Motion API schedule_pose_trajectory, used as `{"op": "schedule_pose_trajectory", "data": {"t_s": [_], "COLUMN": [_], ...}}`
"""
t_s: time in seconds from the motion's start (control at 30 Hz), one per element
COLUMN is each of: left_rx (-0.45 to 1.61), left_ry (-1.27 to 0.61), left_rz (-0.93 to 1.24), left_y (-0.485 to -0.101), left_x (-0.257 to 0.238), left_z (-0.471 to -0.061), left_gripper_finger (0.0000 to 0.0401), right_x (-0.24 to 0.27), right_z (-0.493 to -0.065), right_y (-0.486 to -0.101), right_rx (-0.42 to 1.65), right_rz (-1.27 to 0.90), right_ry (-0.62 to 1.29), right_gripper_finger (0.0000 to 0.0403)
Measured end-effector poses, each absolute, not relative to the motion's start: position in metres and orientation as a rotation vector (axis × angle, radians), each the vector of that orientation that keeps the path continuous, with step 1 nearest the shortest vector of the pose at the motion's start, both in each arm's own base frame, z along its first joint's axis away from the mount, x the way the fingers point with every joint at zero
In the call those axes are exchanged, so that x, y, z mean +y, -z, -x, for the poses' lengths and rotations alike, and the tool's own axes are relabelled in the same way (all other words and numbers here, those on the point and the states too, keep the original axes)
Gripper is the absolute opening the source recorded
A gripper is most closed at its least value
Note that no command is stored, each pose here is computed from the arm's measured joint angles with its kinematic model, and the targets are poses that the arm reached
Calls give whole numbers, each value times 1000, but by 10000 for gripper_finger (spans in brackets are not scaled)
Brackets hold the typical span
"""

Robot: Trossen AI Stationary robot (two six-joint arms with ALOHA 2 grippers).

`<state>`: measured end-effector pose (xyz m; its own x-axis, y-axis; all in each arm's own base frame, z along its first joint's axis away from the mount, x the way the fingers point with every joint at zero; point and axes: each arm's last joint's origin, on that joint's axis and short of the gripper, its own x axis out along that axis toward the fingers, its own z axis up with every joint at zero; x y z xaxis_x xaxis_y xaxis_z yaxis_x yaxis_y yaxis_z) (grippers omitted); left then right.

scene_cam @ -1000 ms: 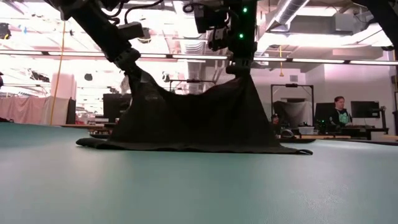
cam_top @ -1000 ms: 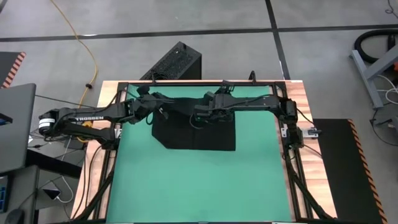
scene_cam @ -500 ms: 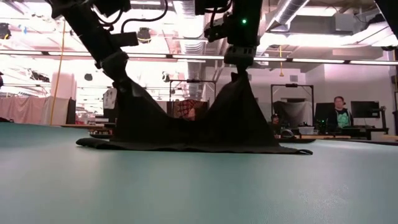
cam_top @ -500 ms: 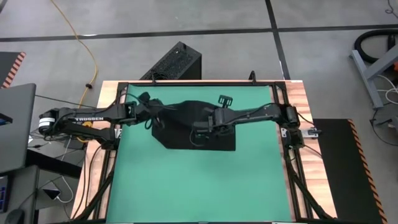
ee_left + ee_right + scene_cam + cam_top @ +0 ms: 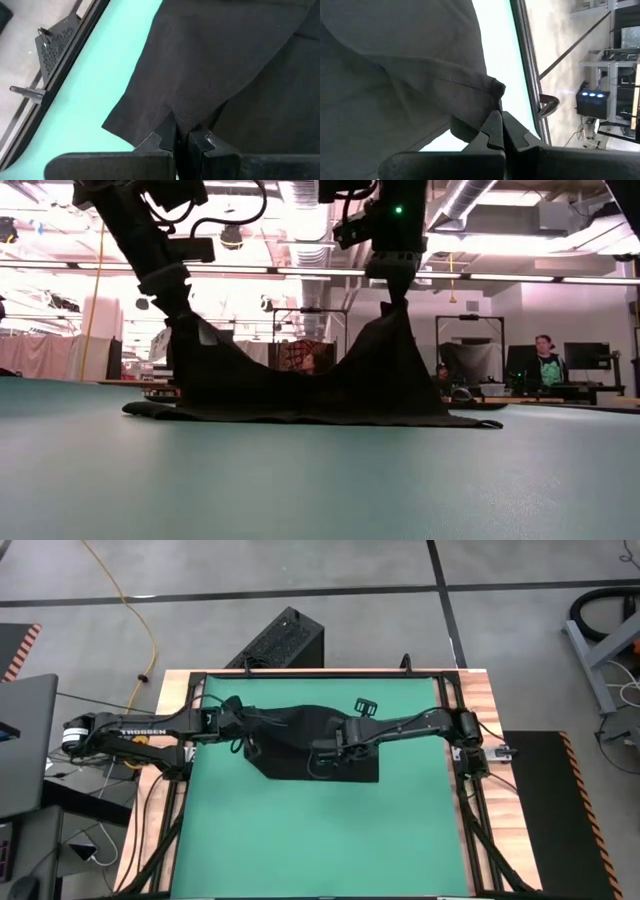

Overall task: Roll towel into tight, uniform cylinder
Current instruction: Fold the towel

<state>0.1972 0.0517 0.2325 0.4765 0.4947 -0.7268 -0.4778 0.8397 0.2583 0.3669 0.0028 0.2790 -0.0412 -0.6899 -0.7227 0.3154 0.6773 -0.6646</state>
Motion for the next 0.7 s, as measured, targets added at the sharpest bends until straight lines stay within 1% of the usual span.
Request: {"op": "schedule_pose_trajectory", "data": {"t_s": [0.13,0.5,0.7], "left_rx": [904,924,960], "left_ry": [-563,-474,-463], "left_rz": [11,80,87], "left_y": [-231,-229,-221], "left_x": [51,48,46], "left_z": [-197,-197,-194], "left_gripper_finger": [0,0,0], "right_x": [10,22,33], "right_z": [-364,-345,-345], "right_y": [-270,-223,-220], "right_rx": [1415,1541,1516], "right_rz": [363,408,420], "right_ry": [827,839,817], "right_gripper_finger": [0,0,0]}}
